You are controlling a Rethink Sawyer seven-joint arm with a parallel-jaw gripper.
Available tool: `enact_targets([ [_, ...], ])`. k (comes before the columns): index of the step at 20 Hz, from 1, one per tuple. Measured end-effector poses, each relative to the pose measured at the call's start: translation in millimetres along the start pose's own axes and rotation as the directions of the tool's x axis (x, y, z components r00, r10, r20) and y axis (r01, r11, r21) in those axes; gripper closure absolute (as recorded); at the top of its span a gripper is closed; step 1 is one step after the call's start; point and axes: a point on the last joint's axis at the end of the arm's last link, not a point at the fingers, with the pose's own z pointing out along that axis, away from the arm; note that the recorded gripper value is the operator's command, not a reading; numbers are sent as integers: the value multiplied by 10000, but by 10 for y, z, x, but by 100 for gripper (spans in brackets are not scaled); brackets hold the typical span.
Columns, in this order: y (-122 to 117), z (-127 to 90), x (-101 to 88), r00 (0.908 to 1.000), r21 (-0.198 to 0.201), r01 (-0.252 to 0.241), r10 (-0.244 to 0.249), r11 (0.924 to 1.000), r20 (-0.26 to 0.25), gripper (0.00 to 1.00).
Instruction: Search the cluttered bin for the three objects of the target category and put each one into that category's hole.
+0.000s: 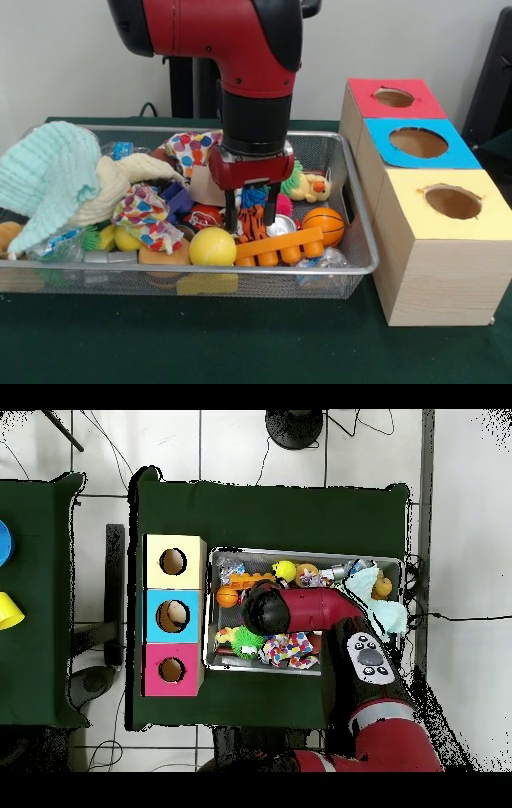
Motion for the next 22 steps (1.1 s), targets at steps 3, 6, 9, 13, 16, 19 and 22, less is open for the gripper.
enact_targets([
  [3,36,15,0,10000,-24,48,-48,10000,-23,0],
  [6,80,35,1,9999,-58,104,-104,9999,-55,0],
  [9,98,46,4,9999,-74,125,-125,9999,-73,0],
  [13,103,53,10,9999,-84,126,-127,9999,-88,100],
  [16,107,59,14,9999,-94,126,-126,9999,-98,100],
  [19,110,65,18,9999,-102,125,-126,9999,-106,100],
  [22,110,64,17,9999,-101,125,-126,9999,-106,100],
])
